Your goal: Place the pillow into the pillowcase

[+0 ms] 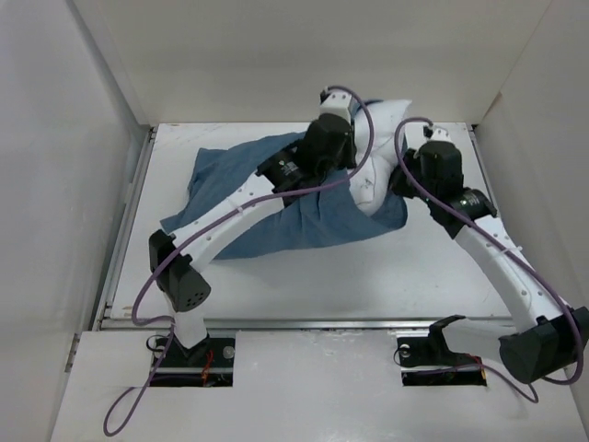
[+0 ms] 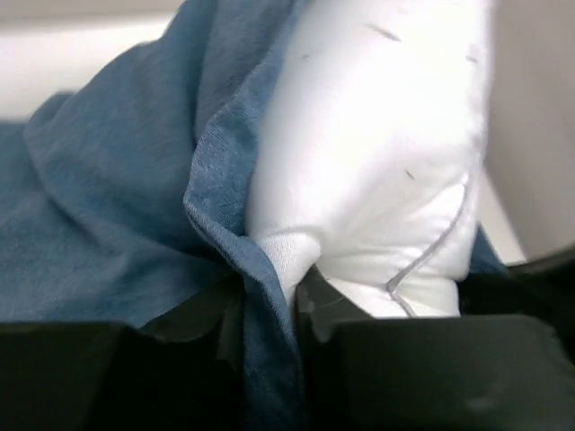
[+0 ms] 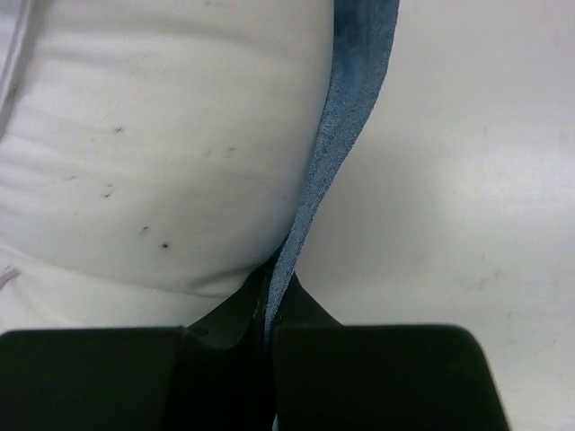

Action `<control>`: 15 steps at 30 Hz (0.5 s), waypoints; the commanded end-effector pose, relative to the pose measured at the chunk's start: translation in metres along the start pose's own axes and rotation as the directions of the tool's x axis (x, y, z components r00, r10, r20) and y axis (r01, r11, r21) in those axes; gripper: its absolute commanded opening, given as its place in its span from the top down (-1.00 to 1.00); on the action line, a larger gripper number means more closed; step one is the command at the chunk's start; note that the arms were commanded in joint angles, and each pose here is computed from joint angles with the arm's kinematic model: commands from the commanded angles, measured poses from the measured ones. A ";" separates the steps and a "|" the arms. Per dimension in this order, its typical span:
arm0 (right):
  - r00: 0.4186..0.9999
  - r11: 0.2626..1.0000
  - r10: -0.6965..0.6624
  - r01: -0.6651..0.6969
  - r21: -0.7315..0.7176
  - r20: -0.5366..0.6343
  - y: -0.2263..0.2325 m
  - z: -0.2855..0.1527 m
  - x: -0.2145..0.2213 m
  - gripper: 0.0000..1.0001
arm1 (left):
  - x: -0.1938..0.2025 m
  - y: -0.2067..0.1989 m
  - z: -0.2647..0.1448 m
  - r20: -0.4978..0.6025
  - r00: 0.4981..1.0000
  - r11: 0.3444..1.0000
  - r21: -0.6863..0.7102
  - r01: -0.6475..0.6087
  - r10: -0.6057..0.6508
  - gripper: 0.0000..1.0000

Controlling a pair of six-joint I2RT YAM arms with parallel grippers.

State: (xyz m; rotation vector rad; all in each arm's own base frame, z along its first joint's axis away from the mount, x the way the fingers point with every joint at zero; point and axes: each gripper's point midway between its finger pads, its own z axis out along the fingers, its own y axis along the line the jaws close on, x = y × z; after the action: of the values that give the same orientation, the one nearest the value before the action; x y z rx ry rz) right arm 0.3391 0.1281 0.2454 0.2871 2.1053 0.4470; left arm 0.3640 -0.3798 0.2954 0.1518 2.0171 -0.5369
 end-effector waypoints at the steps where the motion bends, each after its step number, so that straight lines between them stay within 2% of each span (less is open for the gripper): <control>1: 0.893 0.982 0.000 0.085 -0.169 0.450 0.066 -0.073 -0.154 1.00 | -0.028 0.012 -0.037 -0.064 0.965 0.967 0.007 -0.255 0.255 0.65; 2: 0.882 0.977 -0.003 0.104 -0.186 0.472 0.075 -0.083 -0.167 1.00 | -0.044 0.002 -0.043 -0.021 0.960 0.960 0.047 -0.277 0.278 0.52; 3: 0.884 0.975 -0.016 0.118 -0.190 0.467 0.078 -0.083 -0.169 1.00 | -0.073 -0.010 -0.060 0.056 0.963 0.960 0.082 -0.267 0.263 0.46; 4: 0.889 0.976 -0.020 0.117 -0.185 0.458 0.078 -0.080 -0.168 1.00 | -0.086 -0.014 -0.071 0.089 0.962 0.959 0.100 -0.267 0.258 0.36; 5: 0.892 0.970 -0.033 0.137 -0.202 0.450 0.082 -0.080 -0.165 1.00 | -0.095 -0.018 -0.078 0.119 0.962 0.959 0.116 -0.259 0.245 0.11; 6: 0.892 0.970 -0.033 0.138 -0.202 0.450 0.082 -0.080 -0.165 1.00 | -0.108 -0.020 -0.088 0.159 0.957 0.957 0.124 -0.262 0.242 0.02; 8: 0.895 0.967 -0.035 0.142 -0.211 0.445 0.082 -0.079 -0.161 1.00 | -0.111 -0.020 -0.093 0.171 0.954 0.955 0.124 -0.269 0.246 -0.17; 10: 0.899 0.966 -0.038 0.145 -0.215 0.435 0.081 -0.078 -0.156 1.00 | -0.117 -0.019 -0.101 0.190 0.953 0.956 0.129 -0.264 0.237 -0.20; 15: 0.905 0.958 -0.042 0.156 -0.239 0.423 0.083 -0.077 -0.150 1.00 | -0.103 -0.015 -0.095 0.145 0.961 0.959 0.122 -0.255 0.237 -0.23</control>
State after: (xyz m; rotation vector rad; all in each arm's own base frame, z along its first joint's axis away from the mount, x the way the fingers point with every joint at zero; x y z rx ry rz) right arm 0.3595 0.1354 0.3784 0.1246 1.8009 0.5081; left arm 0.3355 -0.3454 0.4538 0.3719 1.7242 -0.5823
